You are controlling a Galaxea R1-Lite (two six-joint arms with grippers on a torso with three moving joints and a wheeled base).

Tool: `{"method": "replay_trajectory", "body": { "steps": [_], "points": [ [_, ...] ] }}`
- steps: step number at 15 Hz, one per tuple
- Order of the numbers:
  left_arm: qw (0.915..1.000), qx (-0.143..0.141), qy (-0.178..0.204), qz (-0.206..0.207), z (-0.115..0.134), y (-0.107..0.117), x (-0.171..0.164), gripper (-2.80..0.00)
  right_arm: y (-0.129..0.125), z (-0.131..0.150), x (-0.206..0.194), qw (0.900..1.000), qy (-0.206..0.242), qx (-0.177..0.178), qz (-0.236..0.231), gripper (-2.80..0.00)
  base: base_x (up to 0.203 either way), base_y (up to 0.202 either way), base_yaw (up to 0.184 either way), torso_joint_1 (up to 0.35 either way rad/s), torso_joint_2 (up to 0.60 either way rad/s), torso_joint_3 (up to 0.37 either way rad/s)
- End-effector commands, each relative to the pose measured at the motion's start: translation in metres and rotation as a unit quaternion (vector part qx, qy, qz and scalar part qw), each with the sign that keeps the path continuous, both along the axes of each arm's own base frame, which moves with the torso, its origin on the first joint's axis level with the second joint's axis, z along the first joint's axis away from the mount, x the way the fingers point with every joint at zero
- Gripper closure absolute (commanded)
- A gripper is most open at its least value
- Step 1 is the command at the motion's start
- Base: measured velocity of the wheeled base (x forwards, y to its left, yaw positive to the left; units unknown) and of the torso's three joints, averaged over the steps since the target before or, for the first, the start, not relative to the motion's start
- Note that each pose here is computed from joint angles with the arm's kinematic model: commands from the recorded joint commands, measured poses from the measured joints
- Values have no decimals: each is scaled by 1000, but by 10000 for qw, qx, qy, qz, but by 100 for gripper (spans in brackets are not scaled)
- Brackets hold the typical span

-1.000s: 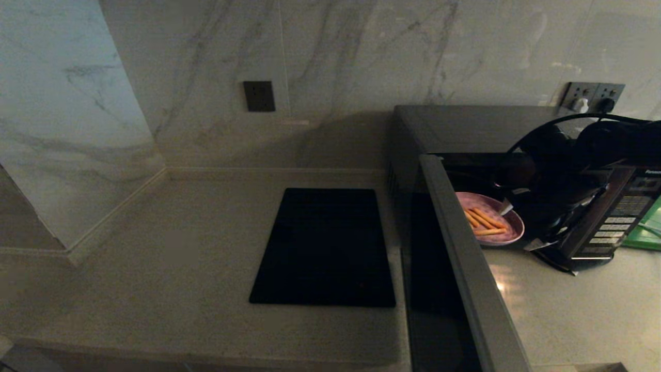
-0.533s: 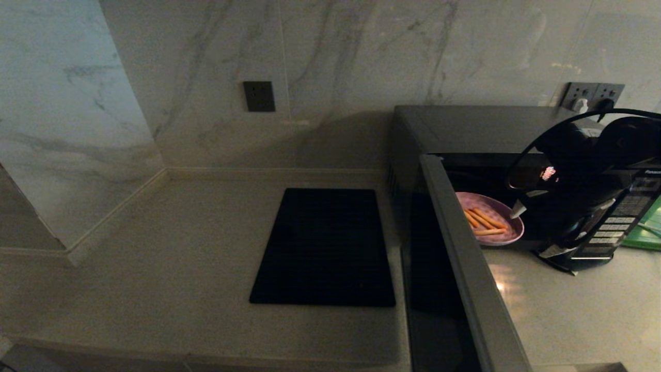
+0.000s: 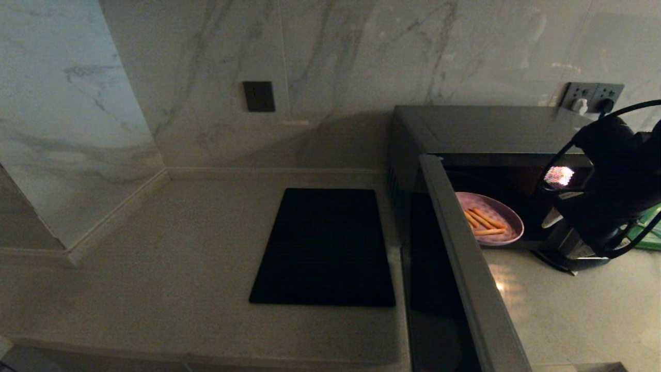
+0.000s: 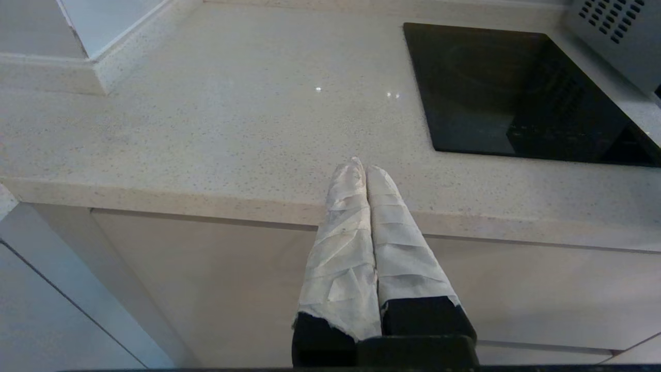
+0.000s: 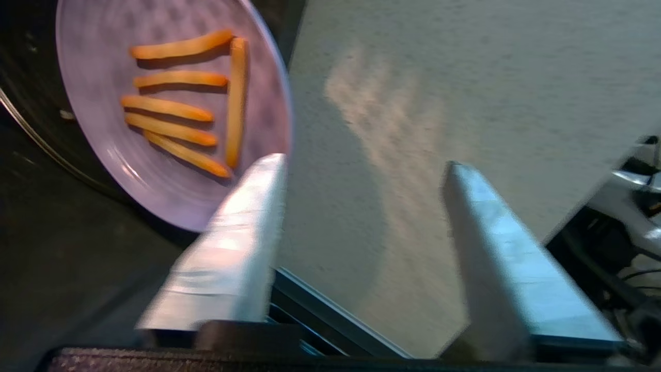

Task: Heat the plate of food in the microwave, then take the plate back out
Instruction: Close the microwave oven

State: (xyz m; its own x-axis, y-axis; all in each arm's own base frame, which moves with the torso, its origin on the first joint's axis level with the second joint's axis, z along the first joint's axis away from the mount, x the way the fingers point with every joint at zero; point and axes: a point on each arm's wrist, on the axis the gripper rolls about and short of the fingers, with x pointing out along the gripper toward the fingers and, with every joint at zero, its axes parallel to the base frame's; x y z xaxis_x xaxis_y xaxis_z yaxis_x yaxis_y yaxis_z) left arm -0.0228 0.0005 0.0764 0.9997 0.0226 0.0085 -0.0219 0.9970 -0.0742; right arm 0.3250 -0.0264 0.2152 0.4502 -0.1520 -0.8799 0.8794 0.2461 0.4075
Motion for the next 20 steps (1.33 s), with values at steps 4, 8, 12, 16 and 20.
{"method": "replay_trajectory", "body": {
  "steps": [4,8,12,16,20],
  "points": [
    [10000,-6,4,2,0,0,0,0,-1,14,-41,9998,-27,-119,143,0,0,0,0,0,0,0],
    [10000,-6,3,2,0,0,0,0,-5,6,-79,9930,466,-486,974,0,0,0,0,0,0,0],
    [10000,-6,4,2,0,0,0,0,-6,15,-124,9634,788,-1034,2345,0,0,0,0,0,0,0],
    [10000,-6,3,2,0,0,0,0,-4,42,-151,9411,327,-1637,2942,0,0,0,0,0,0,0],
    [10000,-6,-3,2,0,0,0,0,1,55,-160,9257,25,-1890,3277,0,0,0,0,0,0,0]
  ]
}}
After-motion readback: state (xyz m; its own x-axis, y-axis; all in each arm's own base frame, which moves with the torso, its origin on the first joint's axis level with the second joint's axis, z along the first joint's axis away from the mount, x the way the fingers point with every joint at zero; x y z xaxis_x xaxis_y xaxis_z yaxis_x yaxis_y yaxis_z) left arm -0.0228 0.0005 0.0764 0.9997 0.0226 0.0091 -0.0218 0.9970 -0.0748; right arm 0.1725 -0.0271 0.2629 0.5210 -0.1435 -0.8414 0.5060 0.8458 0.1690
